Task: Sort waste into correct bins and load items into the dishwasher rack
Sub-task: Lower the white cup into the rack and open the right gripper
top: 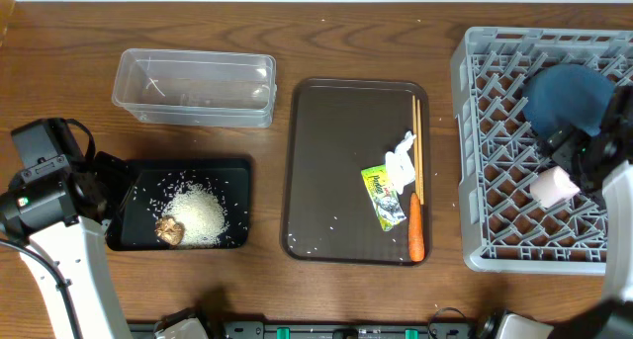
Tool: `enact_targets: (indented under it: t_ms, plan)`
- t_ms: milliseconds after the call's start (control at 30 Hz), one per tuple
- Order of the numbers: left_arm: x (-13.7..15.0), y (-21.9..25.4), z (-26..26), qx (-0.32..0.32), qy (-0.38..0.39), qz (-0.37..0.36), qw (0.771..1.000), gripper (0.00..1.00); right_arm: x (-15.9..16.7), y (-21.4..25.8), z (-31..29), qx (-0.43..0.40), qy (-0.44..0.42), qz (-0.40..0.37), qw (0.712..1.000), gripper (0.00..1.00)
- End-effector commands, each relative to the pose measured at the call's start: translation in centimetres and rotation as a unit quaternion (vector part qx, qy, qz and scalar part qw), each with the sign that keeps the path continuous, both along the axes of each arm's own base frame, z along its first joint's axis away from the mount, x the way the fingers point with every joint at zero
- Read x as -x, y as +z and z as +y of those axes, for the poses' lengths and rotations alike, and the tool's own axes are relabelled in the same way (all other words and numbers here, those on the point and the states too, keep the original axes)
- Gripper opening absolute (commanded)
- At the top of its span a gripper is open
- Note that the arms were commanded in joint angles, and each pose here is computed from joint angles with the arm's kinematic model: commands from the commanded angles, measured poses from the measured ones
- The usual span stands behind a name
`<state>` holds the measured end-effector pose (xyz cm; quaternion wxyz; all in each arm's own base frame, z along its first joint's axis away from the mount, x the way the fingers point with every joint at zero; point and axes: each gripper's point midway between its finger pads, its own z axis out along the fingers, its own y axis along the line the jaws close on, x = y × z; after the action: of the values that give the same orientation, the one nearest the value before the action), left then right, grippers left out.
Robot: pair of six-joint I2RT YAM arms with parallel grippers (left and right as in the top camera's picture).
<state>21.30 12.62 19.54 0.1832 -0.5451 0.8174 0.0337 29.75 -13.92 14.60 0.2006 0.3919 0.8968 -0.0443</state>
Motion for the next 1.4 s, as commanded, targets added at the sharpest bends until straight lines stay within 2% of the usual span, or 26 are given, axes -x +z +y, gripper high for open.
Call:
enact_targets:
  t_ms: [0,67,133,200,333,467,567,800,967,1100,1367]
  plan:
    - [0.2,-0.2,0.1,0.002,0.007,0.003,1.0,0.98,-1.3,4.2,3.9,-0.043,0.094,-0.097,0.99,0.99]
    - [0.2,-0.2,0.1,0.002,0.007,0.003,1.0,0.98,-2.2,6.9,7.2,-0.071,0.178,-0.16,0.968,0.99]
    - [0.2,-0.2,0.1,0.002,0.007,0.003,1.0,0.98,-2.5,9.9,10.9,-0.104,0.256,-0.224,0.935,0.99]
    - [0.2,-0.2,0.1,0.002,0.007,0.003,1.0,0.98,-2.4,11.8,13.6,-0.126,0.301,-0.26,0.909,0.99]
    - [0.2,-0.2,0.1,0.002,0.007,0.003,1.0,0.98,-1.9,12.8,17.7,-0.14,0.361,-0.268,0.882,0.96]
    - [0.2,-0.2,0.1,0.002,0.007,0.003,1.0,0.98,-1.7,11.5,21.7,-0.151,0.412,-0.237,0.867,0.9]
    - [0.2,-0.2,0.1,0.002,0.007,0.003,1.0,0.98,-1.8,9.8,23.6,-0.14,0.434,-0.204,0.866,0.89]
    - [0.2,-0.2,0.1,0.002,0.007,0.003,1.0,0.98,-2.8,4.5,26.1,-0.117,0.42,-0.114,0.893,0.91]
    - [0.2,-0.2,0.1,0.002,0.007,0.003,1.0,0.98,-4.0,2.0,26.9,-0.115,0.421,-0.087,0.895,0.93]
    - [0.2,-0.2,0.1,0.002,0.007,0.003,1.0,0.98,-5.1,2.1,27.1,-0.112,0.422,-0.104,0.894,0.99]
    - [0.2,-0.2,0.1,0.002,0.007,0.003,1.0,0.98,-8.8,6.7,26.1,-0.088,0.409,-0.218,0.882,0.99]
